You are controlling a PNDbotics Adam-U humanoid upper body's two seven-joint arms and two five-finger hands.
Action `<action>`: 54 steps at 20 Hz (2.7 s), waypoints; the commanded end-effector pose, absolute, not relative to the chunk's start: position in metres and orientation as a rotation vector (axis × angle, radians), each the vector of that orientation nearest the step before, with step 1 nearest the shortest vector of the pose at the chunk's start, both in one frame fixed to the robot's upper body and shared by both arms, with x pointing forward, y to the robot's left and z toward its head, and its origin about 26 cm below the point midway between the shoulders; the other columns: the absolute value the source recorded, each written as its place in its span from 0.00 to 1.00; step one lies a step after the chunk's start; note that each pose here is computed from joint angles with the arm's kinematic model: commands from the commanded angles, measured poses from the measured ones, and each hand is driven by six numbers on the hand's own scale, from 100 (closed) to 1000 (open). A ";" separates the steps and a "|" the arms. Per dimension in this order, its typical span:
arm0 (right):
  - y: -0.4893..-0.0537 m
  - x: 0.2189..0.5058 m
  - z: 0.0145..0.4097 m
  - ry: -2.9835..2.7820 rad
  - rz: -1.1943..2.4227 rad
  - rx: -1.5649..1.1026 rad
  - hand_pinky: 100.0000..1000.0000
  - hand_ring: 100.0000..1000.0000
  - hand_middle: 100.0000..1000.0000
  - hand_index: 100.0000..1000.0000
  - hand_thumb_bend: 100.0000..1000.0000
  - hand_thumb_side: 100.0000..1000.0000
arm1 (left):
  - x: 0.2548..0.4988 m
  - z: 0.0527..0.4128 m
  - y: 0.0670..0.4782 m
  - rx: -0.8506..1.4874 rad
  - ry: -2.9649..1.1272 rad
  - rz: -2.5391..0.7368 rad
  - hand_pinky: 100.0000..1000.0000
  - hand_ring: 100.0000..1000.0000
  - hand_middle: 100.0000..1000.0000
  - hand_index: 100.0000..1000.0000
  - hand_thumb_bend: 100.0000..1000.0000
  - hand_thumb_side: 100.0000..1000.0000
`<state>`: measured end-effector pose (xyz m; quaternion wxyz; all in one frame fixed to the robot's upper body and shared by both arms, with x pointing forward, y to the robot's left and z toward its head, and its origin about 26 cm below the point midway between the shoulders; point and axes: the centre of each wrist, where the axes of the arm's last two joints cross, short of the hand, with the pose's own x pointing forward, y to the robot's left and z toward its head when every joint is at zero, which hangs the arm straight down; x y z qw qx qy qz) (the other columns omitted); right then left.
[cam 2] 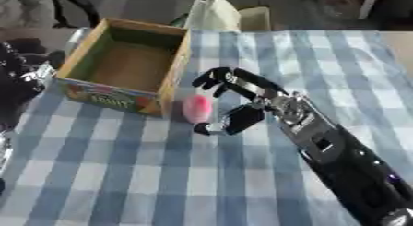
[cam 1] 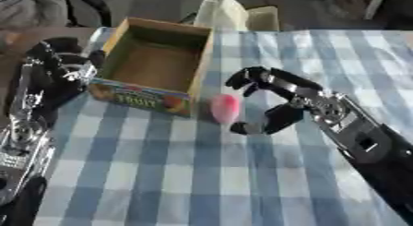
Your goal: Pick up objects on the table and place them in the box.
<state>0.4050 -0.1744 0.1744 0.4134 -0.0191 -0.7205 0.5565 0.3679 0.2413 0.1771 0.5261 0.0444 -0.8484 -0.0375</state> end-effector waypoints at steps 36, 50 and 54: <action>-0.173 0.434 0.162 -1.904 1.217 -0.596 0.19 0.35 0.36 0.41 0.00 0.00 | 0.368 0.187 0.238 0.092 -2.061 -0.111 0.47 0.55 0.53 0.63 0.52 0.09; -0.183 0.443 0.210 -2.060 0.980 -0.700 0.17 0.33 0.35 0.40 0.00 0.00 | 0.367 0.189 0.234 0.072 -2.068 -0.120 0.47 0.54 0.53 0.63 0.52 0.09; -0.183 0.450 0.229 -2.093 0.946 -0.749 0.17 0.34 0.35 0.41 0.00 0.00 | 0.367 0.195 0.228 0.046 -2.088 -0.134 0.47 0.55 0.53 0.63 0.52 0.09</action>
